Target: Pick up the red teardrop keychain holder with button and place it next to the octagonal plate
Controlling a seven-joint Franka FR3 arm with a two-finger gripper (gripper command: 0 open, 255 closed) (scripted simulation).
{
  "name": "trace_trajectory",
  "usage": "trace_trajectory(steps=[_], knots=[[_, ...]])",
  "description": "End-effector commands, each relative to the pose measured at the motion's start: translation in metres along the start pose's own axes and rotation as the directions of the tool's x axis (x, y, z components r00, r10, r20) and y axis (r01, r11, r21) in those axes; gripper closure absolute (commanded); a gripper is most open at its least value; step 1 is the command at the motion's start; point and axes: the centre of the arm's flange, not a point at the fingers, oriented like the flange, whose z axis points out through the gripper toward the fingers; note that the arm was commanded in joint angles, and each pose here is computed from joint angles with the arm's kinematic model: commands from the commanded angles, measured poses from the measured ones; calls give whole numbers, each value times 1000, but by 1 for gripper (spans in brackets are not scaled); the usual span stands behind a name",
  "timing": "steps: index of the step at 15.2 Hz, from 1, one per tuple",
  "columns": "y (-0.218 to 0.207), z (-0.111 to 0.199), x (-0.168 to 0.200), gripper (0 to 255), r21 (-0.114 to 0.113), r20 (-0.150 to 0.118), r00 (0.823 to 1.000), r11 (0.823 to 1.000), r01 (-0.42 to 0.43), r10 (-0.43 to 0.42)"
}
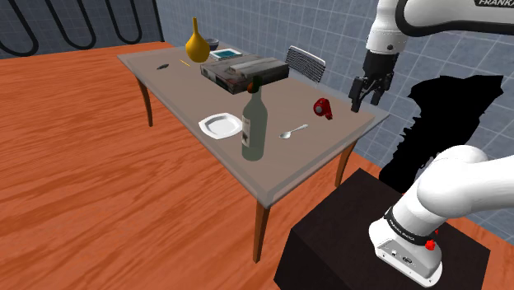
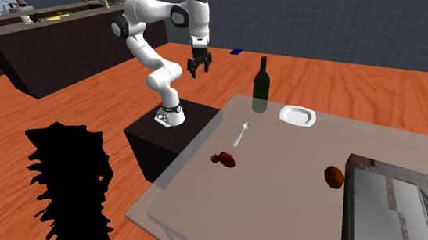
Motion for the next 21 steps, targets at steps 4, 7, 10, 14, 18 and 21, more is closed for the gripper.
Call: trace_trajectory(steps=[4, 7, 10, 14, 18, 21], knots=[[22, 16, 29, 0, 3, 1, 1000, 1000, -4, 4], [44, 32, 58, 0, 6, 1, 1000, 1000, -8, 8], [66, 49, 87, 0, 9, 2, 1000, 1000, -12, 12], [95, 71, 126, 0, 13, 2, 1000, 1000, -17, 17], [125, 93, 164, 0, 17, 3, 1000, 1000, -22, 22], [147, 109, 193, 0, 20, 4, 1000, 999, -26, 26]])
